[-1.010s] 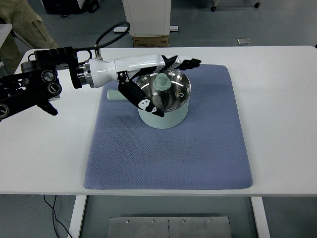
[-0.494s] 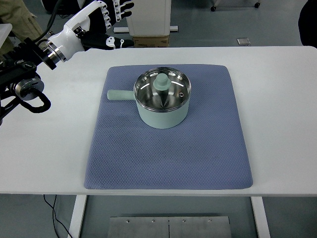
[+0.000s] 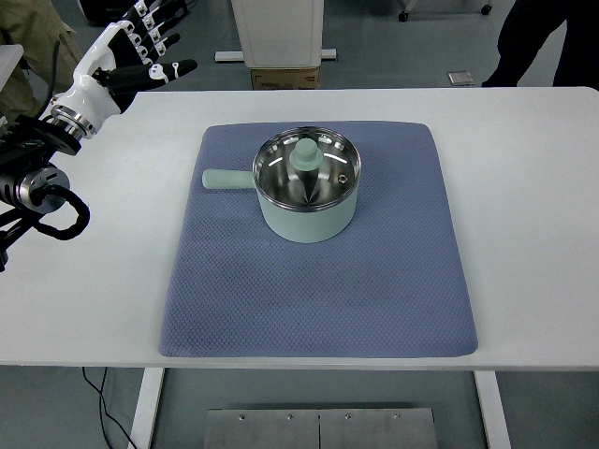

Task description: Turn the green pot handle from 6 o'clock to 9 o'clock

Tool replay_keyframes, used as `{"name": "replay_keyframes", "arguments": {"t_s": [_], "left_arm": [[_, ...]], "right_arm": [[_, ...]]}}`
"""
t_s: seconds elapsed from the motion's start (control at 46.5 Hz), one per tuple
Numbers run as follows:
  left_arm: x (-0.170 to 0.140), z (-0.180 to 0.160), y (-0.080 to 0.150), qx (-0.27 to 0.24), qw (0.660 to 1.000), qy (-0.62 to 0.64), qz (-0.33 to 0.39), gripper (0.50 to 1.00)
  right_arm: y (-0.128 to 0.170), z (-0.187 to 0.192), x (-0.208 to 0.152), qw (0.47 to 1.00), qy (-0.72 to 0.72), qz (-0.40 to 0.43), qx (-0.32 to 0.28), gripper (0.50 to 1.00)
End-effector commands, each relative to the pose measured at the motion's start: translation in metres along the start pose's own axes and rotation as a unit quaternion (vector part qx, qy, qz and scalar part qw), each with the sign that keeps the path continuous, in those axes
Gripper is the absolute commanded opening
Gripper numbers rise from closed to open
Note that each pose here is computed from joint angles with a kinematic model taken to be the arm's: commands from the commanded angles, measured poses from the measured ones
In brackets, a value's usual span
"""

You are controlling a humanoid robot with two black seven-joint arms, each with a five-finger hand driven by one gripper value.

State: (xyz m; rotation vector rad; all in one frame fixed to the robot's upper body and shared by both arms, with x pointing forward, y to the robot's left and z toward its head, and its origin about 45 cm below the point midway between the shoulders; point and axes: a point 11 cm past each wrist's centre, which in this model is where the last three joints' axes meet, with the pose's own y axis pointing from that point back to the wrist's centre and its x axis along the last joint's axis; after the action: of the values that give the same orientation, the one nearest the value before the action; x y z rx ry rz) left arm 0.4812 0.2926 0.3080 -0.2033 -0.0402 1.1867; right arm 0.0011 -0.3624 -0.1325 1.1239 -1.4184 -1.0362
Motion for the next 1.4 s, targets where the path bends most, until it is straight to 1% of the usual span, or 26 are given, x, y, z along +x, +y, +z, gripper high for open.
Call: {"name": "replay_keyframes", "arguments": {"t_s": [0.0,0.322,0.623,0.817,0.86,1.01,1.268,1.375], "left_arm": [[0.004,-0.007,0.002,0.002,1.0,0.019,0.02,1.0],[0.021,-0.046,0.021,0.025,0.995,0.061,0.079,1.0],[0.025,-0.075,0.031,0.022,0.986,0.105,0.124,1.0],[0.019,-0.084,0.029,0.017,0.983,0.122,0.135,1.0],[0.012,-0.087,0.025,0.014,0.982,0.133,0.135,1.0],[0.004,-0.093,0.024,0.011,0.978,0.154,0.138,1.0],[-0.008,-0.116,0.034,0.023,0.972,0.181,0.149,1.0],[-0.011,-0.119,0.034,0.023,0.971,0.187,0.15,1.0]], "right_arm": [[0.0,0.0,0.0,1.0,-0.001,0.0,0.0,1.0],[0.0,0.0,0.0,1.0,0.0,0.0,0.0,1.0],[0.0,0.0,0.0,1.0,-0.001,0.0,0.0,1.0],[0.0,0.0,0.0,1.0,0.0,0.0,0.0,1.0],[0.0,-0.001,0.0,1.0,-0.001,0.0,0.001,1.0],[0.0,0.0,0.0,1.0,0.0,0.0,-0.001,1.0],[0.0,0.0,0.0,1.0,0.0,0.0,0.0,1.0],[0.0,0.0,0.0,1.0,0.0,0.0,0.0,1.0]]}}
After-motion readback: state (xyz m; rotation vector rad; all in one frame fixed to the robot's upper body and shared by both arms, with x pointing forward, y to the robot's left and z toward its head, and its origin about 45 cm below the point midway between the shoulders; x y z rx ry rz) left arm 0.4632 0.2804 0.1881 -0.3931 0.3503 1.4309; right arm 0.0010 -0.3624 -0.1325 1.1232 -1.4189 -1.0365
